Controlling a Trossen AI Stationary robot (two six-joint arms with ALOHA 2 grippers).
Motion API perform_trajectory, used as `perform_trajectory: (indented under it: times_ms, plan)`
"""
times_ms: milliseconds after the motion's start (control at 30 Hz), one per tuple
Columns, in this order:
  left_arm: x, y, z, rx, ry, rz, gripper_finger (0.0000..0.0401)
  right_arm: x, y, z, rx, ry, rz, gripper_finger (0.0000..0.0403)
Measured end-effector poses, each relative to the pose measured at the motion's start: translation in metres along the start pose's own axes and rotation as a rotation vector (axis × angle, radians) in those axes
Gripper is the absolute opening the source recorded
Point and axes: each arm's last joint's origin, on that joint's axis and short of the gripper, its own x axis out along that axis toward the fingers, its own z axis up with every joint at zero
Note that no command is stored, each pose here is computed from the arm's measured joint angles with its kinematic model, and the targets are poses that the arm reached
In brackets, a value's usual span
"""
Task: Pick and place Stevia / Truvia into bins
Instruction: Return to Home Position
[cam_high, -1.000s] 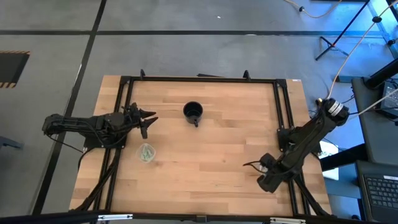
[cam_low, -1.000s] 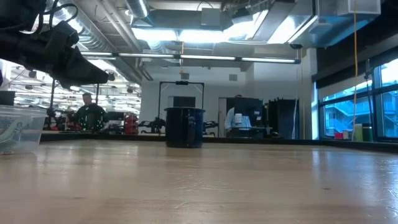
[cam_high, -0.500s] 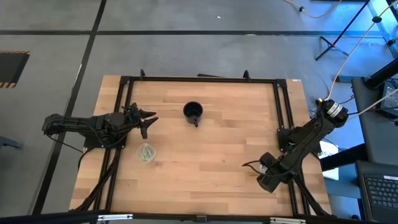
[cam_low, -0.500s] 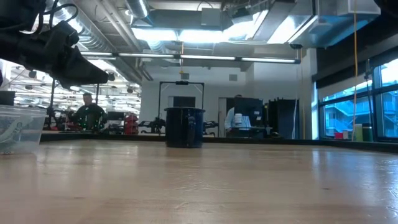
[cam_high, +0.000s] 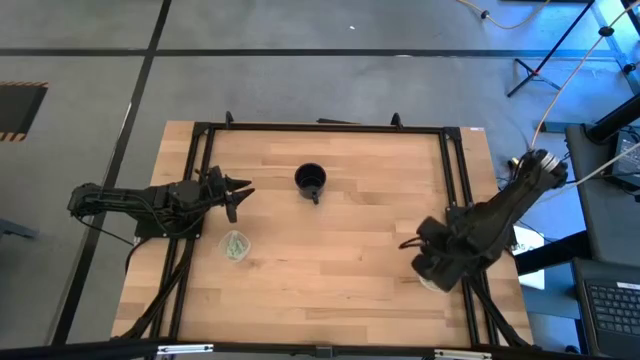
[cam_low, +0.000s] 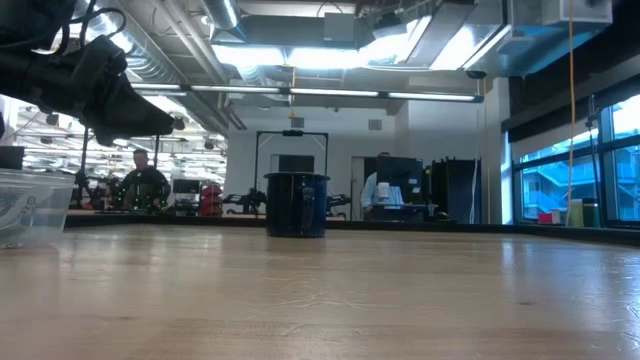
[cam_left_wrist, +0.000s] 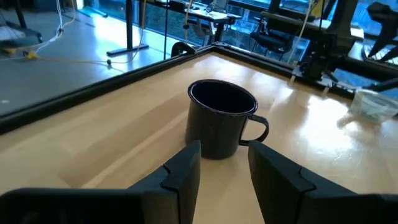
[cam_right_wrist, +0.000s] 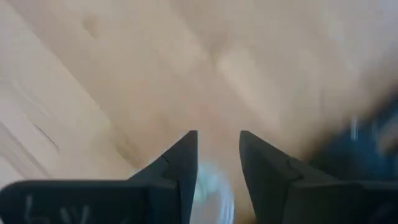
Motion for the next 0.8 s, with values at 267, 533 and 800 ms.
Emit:
perform_trajectory:
  times_ms: [267,533,800]
  plan:
    - [0.0,-0.002,0.005,-0.039,-0.049,-0.017,0.0129,-0.022,-0.047,0.048,-0.102,-0.334,0.286,0.0123]
    - [0.0,-0.003,0.009,-0.052,-0.09,-0.031,0.013,-0.021,-0.082,0.069,-0.251,-0.759,0.468,0.0123]
    - [-0.001,-0.004,0.011,-0.06,-0.107,-0.042,0.013,0.001,-0.122,0.05,-0.171,-0.861,0.43,0.0123]
